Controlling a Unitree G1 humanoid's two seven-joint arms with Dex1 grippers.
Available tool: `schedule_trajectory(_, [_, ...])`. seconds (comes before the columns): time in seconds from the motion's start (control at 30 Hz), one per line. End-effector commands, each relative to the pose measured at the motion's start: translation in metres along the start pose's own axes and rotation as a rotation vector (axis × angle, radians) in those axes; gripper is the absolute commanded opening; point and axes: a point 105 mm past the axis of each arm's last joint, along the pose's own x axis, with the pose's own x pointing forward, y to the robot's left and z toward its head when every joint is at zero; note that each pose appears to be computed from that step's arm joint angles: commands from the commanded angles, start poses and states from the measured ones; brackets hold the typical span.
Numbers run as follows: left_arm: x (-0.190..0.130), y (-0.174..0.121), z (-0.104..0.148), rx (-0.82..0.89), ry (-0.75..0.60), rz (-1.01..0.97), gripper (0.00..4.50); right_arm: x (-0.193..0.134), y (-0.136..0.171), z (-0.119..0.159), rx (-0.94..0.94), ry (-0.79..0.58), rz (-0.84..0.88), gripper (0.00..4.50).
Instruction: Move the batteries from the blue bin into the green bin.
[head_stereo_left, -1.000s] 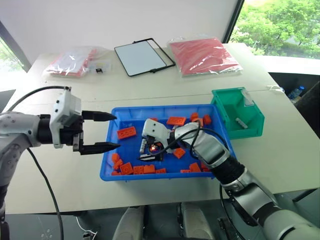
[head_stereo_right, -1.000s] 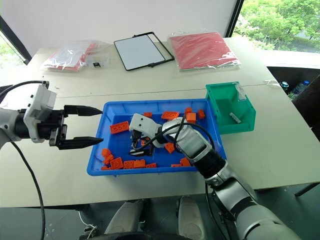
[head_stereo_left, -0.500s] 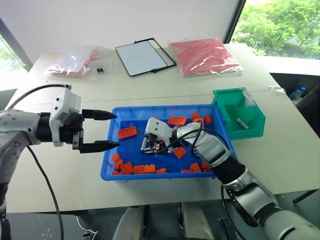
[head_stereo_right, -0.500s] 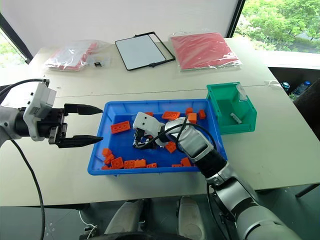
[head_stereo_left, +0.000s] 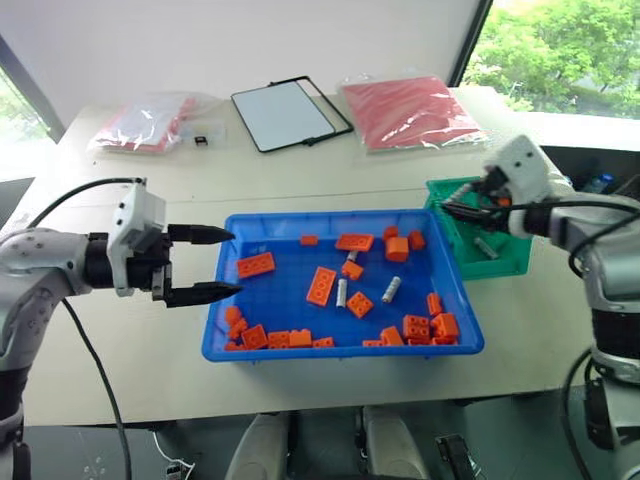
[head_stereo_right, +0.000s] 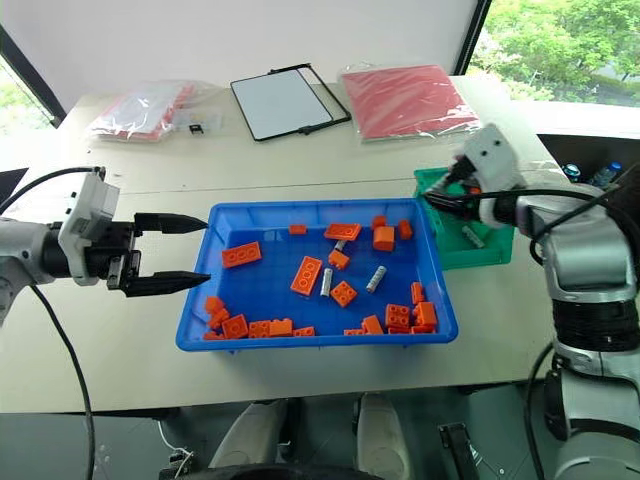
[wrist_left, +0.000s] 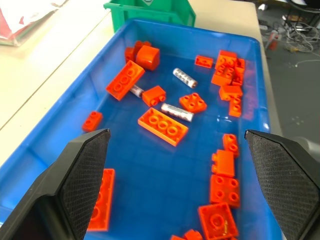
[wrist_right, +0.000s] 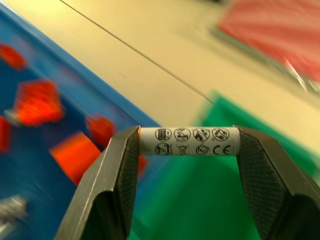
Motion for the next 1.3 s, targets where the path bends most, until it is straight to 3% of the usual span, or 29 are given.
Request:
schedule_trajectory(0.03, [-0.001, 0.005, 0.009, 0.044, -0.024, 0.023, 4.50, -0.006, -0.018, 0.010, 0.021, -0.069, -0.087, 2.24])
schedule_trajectory(0.17, [0.003, 0.008, 0.011, 0.030, -0.057, 0.036, 4.50, 0.000, -0.017, 0.009, 0.029, -0.083, -0.096, 4.22])
schedule_trajectory(0.2, [0.004, 0.008, 0.010, 0.029, -0.059, 0.039, 4.50, 0.001, -0.017, 0.009, 0.007, -0.079, -0.099, 4.45])
schedule_trajectory(0.3, [0.005, 0.008, 0.008, 0.025, -0.060, 0.044, 4.50, 0.001, -0.012, 0.014, -0.010, -0.100, -0.076, 4.45])
schedule_trajectory(0.43, [0.002, 0.005, 0.004, 0.000, -0.063, 0.053, 4.50, -0.008, 0.043, 0.054, -0.022, -0.262, 0.165, 4.45])
schedule_trajectory(0.53, [0.001, 0.002, 0.002, -0.008, -0.057, 0.051, 4.50, -0.012, 0.085, 0.067, -0.037, -0.320, 0.331, 4.45])
schedule_trajectory(0.6, [0.002, 0.001, 0.001, -0.010, -0.054, 0.046, 4.50, -0.013, 0.119, 0.064, -0.103, -0.323, 0.490, 4.45])
schedule_trajectory(0.77, [0.004, 0.002, 0.002, -0.005, -0.053, 0.039, 4.50, -0.002, 0.168, 0.038, -0.219, -0.228, 0.759, 4.45])
schedule_trajectory(0.97, [0.004, 0.003, 0.005, 0.007, -0.054, 0.037, 4.50, 0.016, 0.195, 0.015, -0.280, -0.128, 0.896, 4.45])
schedule_trajectory(1.3, [0.000, -0.001, 0.006, 0.012, -0.049, 0.051, 4.50, 0.035, 0.204, -0.008, -0.304, -0.019, 0.932, 4.45])
